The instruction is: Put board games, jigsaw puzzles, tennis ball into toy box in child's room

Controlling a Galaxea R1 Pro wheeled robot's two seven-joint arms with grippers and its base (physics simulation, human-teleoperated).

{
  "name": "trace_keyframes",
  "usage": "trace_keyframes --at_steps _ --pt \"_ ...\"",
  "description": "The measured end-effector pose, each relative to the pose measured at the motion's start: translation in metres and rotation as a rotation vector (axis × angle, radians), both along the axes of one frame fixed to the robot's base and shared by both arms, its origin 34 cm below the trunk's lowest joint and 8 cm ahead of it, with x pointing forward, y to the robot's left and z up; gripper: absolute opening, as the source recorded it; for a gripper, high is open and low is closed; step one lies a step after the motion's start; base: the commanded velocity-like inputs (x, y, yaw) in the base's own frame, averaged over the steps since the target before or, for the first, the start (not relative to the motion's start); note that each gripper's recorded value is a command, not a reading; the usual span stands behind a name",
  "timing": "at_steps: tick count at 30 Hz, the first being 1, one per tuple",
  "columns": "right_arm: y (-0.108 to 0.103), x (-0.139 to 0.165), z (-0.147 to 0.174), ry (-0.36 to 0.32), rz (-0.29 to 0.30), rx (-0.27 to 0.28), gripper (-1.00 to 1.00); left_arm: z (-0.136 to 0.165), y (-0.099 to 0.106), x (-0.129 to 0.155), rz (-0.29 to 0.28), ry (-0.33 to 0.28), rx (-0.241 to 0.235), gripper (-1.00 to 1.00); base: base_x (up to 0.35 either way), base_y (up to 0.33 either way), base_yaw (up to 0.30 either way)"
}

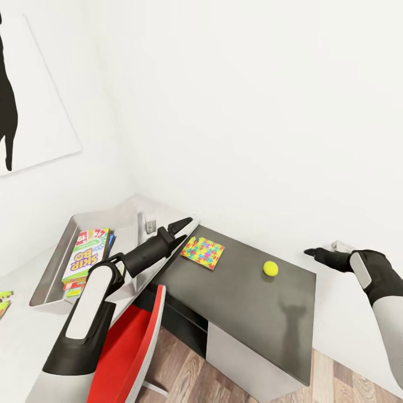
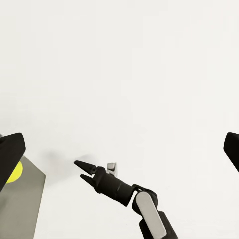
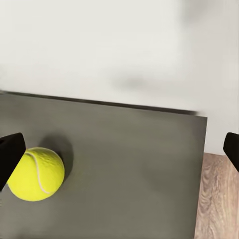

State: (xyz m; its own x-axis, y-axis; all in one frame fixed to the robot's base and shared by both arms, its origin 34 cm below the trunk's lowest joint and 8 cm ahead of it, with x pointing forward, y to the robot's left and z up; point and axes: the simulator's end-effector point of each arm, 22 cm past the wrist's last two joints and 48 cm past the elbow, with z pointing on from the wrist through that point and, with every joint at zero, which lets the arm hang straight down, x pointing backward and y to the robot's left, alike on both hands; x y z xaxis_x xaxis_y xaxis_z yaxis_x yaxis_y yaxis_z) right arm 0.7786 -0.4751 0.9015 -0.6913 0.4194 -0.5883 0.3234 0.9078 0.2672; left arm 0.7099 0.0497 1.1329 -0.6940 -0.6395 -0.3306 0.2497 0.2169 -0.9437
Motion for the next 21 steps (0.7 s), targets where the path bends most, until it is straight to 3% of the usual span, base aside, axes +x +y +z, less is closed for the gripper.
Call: trace_keyframes --at_steps 6,12,21 --pt "0.006 0.001 -0.002 -0.002 0.021 -0.006 1.0 0.0 0.0 0.0 -0.006 -0.001 0.003 1.0 0.0 0.0 0.0" --pt "0.018 -0.001 -0.009 0.026 0.079 -0.042 1.0 0.0 -0.001 -0.001 -0.013 -0.001 0.005 1.0 0.0 0.0 0.0" --pt "0.025 -0.003 -0.017 0.05 0.104 -0.052 1.0 -0.004 -0.002 -0.001 -0.02 0.005 0.008 1.0 0.0 0.0 0.0"
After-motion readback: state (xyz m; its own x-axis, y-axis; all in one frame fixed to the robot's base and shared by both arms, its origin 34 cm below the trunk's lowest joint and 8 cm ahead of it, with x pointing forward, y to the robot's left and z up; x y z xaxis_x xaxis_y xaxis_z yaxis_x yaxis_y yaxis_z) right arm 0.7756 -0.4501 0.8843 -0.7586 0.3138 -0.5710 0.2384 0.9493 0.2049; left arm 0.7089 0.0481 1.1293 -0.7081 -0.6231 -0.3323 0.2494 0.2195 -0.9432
